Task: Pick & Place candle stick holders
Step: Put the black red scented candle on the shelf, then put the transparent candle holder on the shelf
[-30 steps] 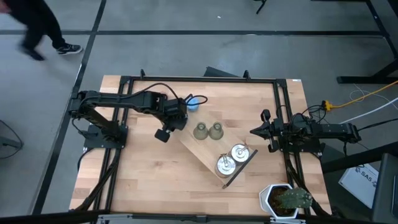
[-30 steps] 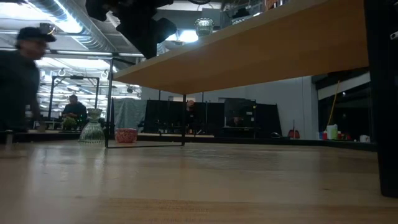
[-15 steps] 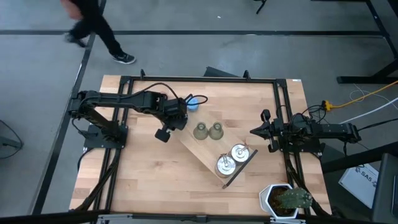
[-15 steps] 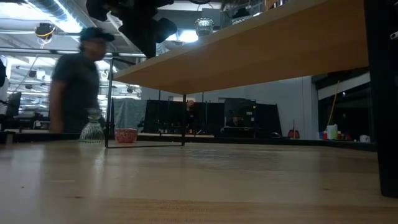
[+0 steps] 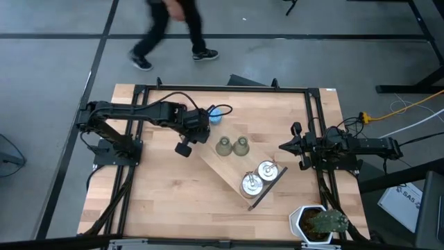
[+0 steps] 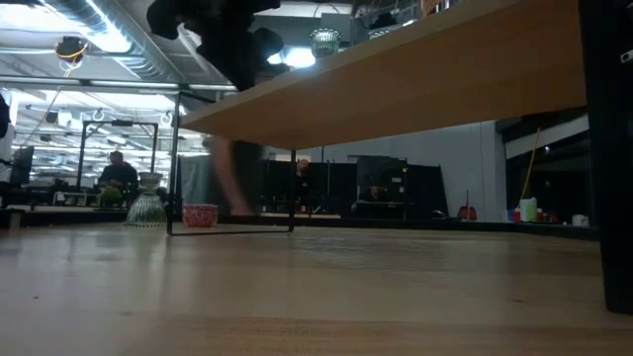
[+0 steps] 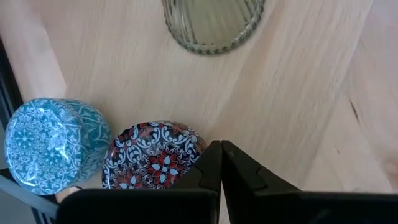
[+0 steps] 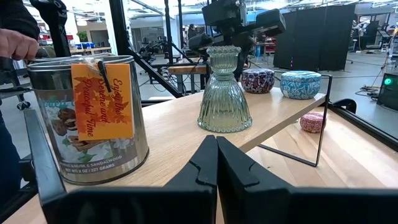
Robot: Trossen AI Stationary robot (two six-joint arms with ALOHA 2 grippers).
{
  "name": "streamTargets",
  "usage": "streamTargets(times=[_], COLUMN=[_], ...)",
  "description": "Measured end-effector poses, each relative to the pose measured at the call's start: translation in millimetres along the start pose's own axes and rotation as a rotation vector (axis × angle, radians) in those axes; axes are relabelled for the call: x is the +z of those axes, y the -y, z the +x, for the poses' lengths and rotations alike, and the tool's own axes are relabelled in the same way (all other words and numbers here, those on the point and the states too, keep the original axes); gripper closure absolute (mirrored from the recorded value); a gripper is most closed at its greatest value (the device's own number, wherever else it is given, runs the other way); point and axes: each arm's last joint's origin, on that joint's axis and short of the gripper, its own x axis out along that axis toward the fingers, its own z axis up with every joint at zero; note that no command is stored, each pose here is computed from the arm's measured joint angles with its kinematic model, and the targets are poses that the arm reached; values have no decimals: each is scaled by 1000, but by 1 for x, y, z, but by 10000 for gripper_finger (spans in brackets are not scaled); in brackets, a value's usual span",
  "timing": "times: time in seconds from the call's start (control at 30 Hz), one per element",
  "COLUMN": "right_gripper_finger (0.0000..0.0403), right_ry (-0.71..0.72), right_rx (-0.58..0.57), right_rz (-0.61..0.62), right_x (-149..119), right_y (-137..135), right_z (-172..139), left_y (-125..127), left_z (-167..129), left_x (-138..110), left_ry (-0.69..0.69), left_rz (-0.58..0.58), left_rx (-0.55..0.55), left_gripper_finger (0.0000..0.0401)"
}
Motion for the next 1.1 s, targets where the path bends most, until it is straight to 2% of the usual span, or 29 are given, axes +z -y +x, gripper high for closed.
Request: streamTargets(times=[0.5, 0.77, 0.9, 1.1], right_gripper_finger=[402, 402, 402, 402], right_ry=[0, 0, 0, 0], right_rx=[0, 0, 0, 0], right_rz=[0, 0, 0, 0], right_x=[0, 0, 0, 0], right_y=[0, 0, 0, 0], right_z=[0, 0, 0, 0], left_y=[-3, 0, 1, -10], left_z=[11, 11, 0, -26], left_x=[0, 0, 2, 9], left_ry=[-78, -90, -103, -71], left_rz=[26, 37, 40, -16], left_rx=[71, 56, 42, 63], left_gripper_finger=[400, 399, 399, 399])
